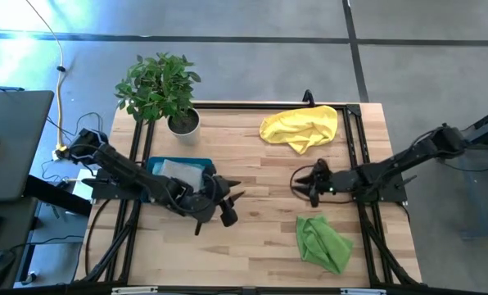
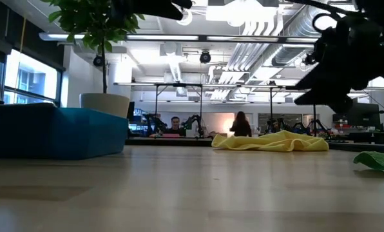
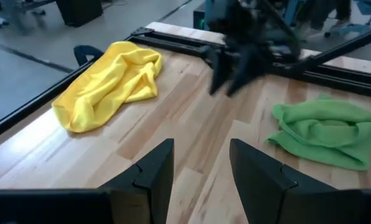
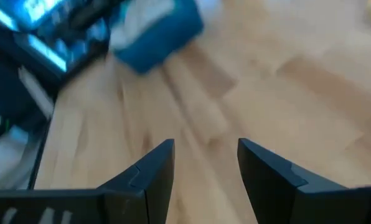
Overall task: Fold microfiber towels
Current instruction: Fold the green towel on the table
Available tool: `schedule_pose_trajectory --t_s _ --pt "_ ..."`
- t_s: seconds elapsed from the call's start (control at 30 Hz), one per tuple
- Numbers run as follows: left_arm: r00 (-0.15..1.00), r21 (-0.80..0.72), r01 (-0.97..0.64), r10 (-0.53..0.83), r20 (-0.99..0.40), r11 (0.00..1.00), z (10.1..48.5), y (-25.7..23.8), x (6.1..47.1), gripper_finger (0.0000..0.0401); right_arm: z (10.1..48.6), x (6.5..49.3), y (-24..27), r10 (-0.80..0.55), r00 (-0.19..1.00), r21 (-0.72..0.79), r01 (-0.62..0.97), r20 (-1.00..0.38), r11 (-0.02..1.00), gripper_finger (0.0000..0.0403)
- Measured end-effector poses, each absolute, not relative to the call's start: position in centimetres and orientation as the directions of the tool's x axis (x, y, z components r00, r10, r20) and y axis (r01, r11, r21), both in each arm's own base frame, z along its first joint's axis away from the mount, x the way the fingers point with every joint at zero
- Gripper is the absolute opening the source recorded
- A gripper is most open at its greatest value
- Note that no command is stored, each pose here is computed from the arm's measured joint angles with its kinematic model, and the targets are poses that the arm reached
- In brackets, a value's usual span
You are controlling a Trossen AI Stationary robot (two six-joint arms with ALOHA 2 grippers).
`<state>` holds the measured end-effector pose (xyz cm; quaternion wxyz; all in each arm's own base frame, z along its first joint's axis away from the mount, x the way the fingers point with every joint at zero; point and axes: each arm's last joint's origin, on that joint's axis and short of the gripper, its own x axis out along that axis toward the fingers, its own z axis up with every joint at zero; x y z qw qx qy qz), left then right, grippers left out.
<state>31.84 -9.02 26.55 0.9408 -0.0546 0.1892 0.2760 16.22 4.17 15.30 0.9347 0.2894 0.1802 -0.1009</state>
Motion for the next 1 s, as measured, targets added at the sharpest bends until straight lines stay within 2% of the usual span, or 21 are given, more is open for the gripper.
schedule_pose_trajectory --t_s 0.13,0.27,0.33,0.5,0.6,1.0 --pt "0.78 -0.008 -0.534 0.488 -0.392 0.846 26.5 -9.0 31.8 0.0147 15.5 17.7 5.2 0.085 0.827 0.472 0.23 -0.556 0.851 0.017" --pt "0.793 -0.023 -0.503 0.451 -0.409 0.864 26.5 -9.2 31.9 0.0147 16.5 19.3 6.7 0.338 0.667 0.467 0.017 -0.663 0.884 0.017" --pt "0.796 -0.027 -0.497 0.443 -0.413 0.867 26.5 -9.2 31.9 0.0147 16.9 19.8 7.3 0.404 0.581 0.449 -0.073 -0.707 0.891 0.017" --pt "0.797 -0.028 -0.495 0.441 -0.413 0.868 26.5 -9.3 31.9 0.0147 17.0 20.5 8.8 0.403 0.43 0.308 -0.275 -0.808 0.911 0.017" --pt "0.797 -0.03 -0.495 0.44 -0.413 0.869 26.5 -9.3 31.9 0.0147 16.5 20.8 9.4 0.392 0.371 0.27 -0.34 -0.842 0.901 0.017" --pt "0.798 -0.052 -0.502 0.438 -0.414 0.864 26.5 -9.3 31.9 0.0147 14.7 21.1 9.6 0.285 0.228 0.185 -0.379 -0.931 0.907 0.0169"
